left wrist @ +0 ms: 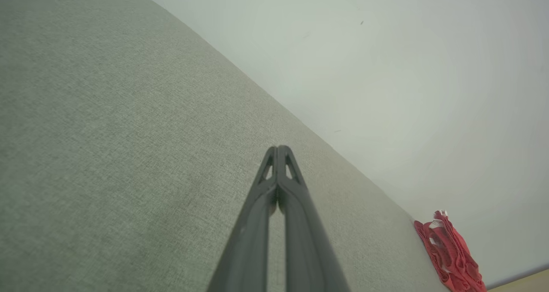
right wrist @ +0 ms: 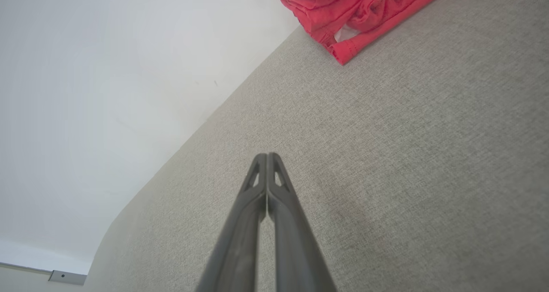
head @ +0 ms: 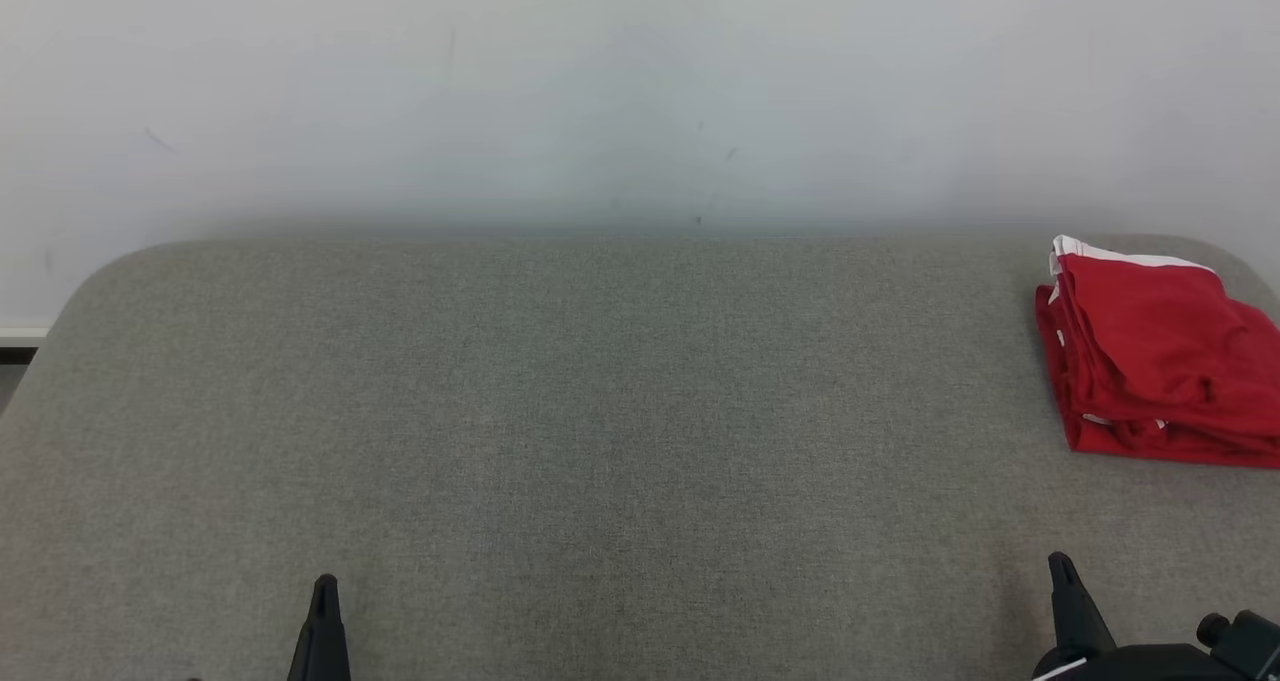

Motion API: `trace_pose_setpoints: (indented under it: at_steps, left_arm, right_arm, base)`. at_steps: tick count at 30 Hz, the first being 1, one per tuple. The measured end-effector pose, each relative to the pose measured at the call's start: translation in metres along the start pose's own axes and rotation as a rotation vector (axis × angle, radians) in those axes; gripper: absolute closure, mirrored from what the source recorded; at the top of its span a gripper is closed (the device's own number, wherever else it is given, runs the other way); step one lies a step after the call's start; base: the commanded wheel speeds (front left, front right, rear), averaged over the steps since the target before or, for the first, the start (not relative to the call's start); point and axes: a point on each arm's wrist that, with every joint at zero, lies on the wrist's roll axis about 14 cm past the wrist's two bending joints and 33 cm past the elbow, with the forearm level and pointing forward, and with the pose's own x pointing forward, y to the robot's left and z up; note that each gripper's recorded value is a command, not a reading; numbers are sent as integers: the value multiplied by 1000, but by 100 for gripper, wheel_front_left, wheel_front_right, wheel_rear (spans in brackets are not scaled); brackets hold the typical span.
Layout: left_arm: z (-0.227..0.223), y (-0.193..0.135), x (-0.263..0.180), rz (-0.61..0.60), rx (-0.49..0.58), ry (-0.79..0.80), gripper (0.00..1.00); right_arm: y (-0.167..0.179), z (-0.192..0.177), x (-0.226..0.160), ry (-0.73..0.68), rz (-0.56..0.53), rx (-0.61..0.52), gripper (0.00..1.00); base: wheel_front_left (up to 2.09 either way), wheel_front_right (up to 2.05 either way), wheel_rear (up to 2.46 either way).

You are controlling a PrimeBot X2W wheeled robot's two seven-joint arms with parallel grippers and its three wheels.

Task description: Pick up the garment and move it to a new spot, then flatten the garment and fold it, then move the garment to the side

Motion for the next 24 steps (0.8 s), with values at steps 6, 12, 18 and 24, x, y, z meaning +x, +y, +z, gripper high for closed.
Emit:
trace_pose_setpoints:
  at_steps: [6,12,18,24]
  left_arm:
    - [-1,-2,3,5,-87,-1,100]
    - [0,-6,7,0,-162,-3,100]
    - [-1,-9,10,-1,-232,0,100]
    - [-2,-12,13,0,-310,1,100]
  right_arm:
    - [1,5,4,-1,2,82,100]
    - [1,10,7,-3,5,160,100]
    - [0,13,8,-1,8,234,100]
    - [0,17,10,0,16,316,100]
  base:
    - [0,0,0]
    - [0,0,0]
    - [0,0,0]
    - [0,0,0]
